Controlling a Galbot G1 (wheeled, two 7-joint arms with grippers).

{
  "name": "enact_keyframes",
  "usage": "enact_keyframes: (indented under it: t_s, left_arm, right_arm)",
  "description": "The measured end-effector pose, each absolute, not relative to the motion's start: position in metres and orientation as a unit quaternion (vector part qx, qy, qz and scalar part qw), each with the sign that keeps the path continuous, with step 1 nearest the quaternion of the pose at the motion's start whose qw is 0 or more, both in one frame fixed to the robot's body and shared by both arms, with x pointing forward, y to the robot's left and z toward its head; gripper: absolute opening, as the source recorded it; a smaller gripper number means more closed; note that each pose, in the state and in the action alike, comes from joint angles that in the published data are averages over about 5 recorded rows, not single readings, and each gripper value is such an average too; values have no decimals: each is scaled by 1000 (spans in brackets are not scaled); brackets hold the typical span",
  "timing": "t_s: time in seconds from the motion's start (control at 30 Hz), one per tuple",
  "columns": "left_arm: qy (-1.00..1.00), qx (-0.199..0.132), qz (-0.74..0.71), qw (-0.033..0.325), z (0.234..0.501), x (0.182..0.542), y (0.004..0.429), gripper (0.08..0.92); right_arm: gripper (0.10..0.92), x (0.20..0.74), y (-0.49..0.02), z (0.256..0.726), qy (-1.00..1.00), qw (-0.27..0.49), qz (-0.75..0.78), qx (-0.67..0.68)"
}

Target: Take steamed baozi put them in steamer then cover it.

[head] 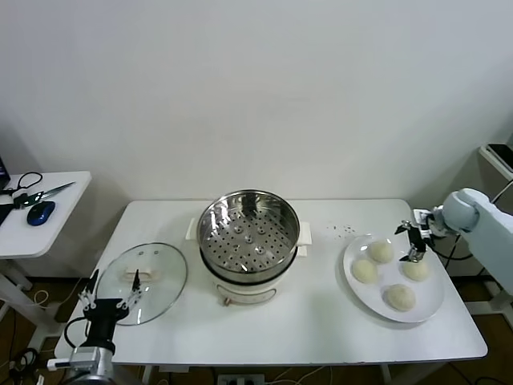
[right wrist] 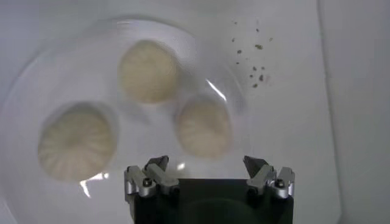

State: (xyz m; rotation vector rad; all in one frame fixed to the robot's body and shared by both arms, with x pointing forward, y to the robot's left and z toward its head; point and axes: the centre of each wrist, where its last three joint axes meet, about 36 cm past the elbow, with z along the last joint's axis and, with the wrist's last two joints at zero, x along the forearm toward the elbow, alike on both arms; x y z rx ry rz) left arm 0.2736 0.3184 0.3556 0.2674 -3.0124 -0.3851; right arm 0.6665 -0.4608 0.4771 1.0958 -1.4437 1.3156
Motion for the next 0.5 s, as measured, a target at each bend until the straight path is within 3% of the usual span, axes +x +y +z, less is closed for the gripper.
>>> enact_keyframes:
  t_s: [0.5]
  left_arm:
    - [-987,90,-126,52,351,274,321,823]
  right_arm:
    - [823,693,-434,452,-549,453,535,456]
